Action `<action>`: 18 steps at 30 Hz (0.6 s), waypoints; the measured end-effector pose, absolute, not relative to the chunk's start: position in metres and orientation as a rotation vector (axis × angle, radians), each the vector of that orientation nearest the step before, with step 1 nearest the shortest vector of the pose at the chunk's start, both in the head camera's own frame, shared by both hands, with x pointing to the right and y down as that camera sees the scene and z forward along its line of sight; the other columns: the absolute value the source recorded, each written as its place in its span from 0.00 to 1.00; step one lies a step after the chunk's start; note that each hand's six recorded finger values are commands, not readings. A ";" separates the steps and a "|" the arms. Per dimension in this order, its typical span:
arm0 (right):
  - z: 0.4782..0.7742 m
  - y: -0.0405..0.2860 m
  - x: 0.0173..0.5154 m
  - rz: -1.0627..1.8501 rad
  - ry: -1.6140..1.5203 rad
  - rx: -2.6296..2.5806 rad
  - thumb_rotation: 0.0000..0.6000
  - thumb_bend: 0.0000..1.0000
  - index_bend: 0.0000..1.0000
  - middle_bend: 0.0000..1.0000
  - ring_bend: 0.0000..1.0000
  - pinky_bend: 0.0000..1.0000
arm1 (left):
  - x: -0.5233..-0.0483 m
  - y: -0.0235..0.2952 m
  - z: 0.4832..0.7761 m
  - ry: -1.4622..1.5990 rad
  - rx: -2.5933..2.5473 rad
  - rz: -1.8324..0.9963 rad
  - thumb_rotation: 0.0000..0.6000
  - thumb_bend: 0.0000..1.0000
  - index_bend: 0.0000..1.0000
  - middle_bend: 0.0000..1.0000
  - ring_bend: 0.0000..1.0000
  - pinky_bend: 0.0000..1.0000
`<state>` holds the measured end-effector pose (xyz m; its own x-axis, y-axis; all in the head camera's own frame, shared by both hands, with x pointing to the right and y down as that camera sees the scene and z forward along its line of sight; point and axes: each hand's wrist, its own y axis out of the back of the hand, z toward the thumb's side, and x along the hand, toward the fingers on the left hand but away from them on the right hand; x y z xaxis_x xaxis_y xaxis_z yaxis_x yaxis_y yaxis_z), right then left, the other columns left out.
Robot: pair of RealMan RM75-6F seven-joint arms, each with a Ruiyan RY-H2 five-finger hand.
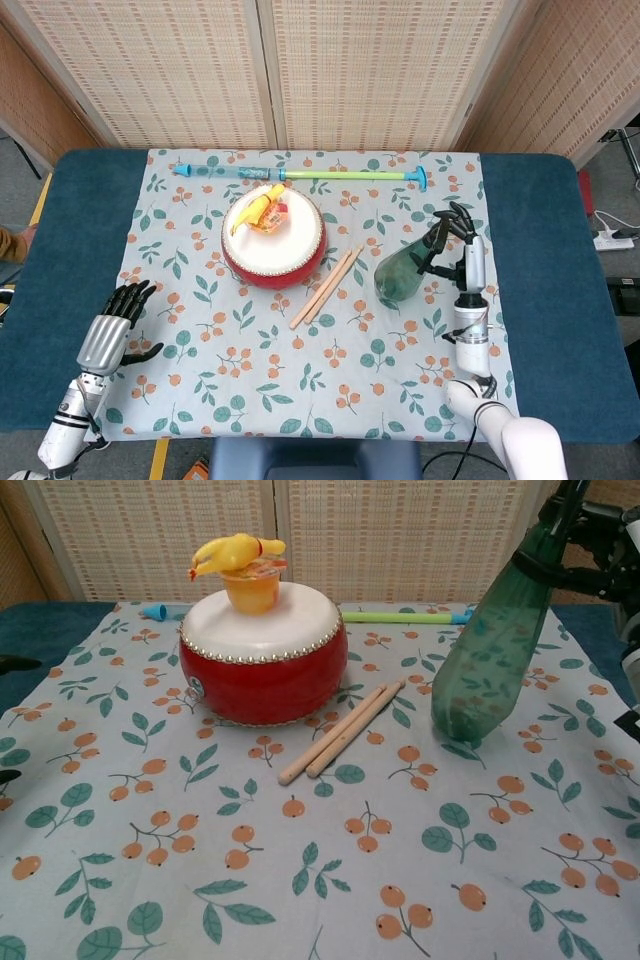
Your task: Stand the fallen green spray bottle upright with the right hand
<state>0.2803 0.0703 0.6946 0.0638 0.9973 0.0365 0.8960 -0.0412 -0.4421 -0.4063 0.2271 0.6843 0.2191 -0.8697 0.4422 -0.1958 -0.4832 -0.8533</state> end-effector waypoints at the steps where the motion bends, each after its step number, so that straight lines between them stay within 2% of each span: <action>1: 0.695 0.070 0.279 0.407 -1.881 -2.003 1.00 0.04 0.67 0.62 0.29 0.15 | -0.407 0.227 0.684 0.987 -1.831 -1.294 1.00 0.17 0.00 0.00 0.00 0.03; 18: 0.699 0.074 0.273 0.453 -1.812 -2.020 1.00 0.04 0.63 0.62 0.28 0.15 | -0.405 0.228 0.681 0.997 -1.847 -1.270 1.00 0.17 0.00 0.00 0.00 0.03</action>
<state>0.2726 0.0738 0.6991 0.1128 0.9935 0.0181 0.8680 -0.0896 -0.4884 -0.4053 0.2285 0.6806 0.2325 -0.8710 0.4328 -0.2134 -0.4798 -0.8510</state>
